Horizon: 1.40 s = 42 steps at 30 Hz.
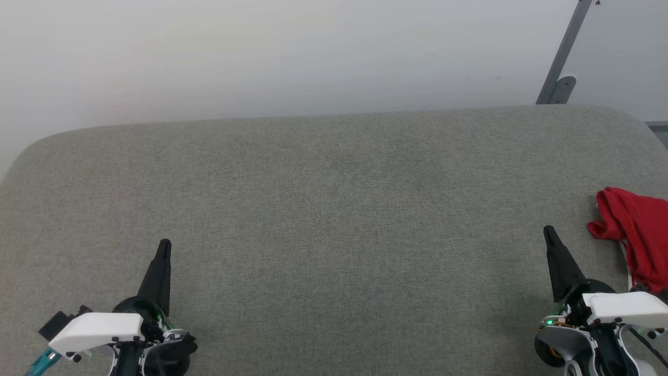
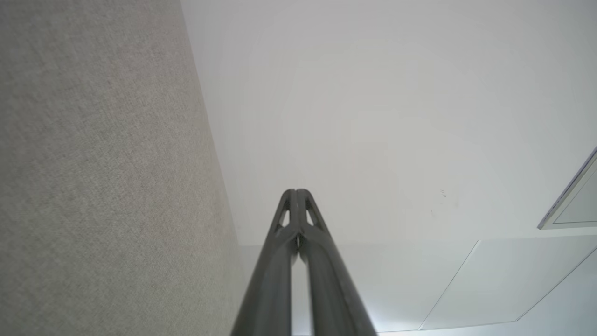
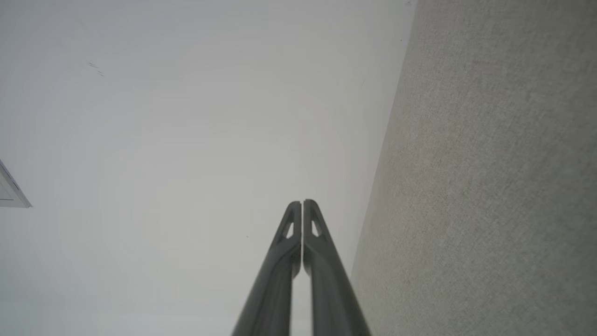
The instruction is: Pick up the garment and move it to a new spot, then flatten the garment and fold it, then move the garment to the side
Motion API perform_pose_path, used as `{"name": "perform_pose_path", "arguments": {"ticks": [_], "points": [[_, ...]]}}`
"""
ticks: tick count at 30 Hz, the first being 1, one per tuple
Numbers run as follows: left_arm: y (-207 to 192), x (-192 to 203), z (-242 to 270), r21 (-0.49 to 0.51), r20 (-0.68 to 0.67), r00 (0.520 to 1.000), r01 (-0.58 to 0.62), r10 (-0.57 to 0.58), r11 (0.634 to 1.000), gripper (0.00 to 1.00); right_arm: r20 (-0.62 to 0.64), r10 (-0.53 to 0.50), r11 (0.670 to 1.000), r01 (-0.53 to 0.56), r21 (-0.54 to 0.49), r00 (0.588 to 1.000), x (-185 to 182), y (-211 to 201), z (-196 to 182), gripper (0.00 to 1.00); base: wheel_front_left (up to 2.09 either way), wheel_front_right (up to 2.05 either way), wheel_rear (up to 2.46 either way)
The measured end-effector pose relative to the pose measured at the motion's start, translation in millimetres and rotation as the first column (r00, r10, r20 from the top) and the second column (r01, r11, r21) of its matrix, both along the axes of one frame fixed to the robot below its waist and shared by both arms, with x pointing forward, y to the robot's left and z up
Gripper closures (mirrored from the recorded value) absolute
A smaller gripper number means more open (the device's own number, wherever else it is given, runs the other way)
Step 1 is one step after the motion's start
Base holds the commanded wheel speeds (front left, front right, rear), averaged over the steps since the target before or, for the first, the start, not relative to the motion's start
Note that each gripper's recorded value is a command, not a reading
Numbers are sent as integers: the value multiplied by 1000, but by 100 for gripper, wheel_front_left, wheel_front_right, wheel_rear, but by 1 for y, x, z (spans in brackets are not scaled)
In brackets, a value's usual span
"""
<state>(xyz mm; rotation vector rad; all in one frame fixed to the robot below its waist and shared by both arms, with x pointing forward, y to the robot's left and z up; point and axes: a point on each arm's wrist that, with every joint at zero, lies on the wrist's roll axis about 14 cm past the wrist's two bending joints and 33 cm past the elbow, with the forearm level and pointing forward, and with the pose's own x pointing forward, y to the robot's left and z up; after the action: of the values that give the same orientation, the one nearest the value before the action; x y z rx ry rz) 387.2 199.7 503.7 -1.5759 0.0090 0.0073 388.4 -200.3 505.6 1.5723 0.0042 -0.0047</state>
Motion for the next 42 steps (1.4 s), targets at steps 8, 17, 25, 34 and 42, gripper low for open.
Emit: {"name": "perform_pose_path", "arguments": {"ticks": [8, 17, 25, 34, 42], "points": [[0, 0, 0, 0, 0, 1000, -1, 1, 1000, 100, 0, 0, 1000, 0, 0, 1000, 0, 0, 0, 100, 0, 0, 0], [0, 0, 0, 1, 0, 1000, -1, 1, 1000, 100, 0, 0, 1000, 0, 0, 1000, 0, 0, 0, 100, 0, 0, 0], [0, 0, 0, 0, 0, 1000, -2, 2, 1000, 100, 0, 0, 1000, 0, 0, 1000, 0, 0, 0, 100, 0, 0, 0], [0, 0, 0, 1, 1, 1000, -2, 2, 1000, 100, 0, 0, 1000, 0, 0, 1000, 0, 0, 0, 100, 0, 0, 0], [0, 0, 0, 1, 1, 1000, -1, 1, 1000, 100, 0, 1, 1000, -1, 0, 1000, 0, 0, 0, 100, 0, 0, 0]]}}
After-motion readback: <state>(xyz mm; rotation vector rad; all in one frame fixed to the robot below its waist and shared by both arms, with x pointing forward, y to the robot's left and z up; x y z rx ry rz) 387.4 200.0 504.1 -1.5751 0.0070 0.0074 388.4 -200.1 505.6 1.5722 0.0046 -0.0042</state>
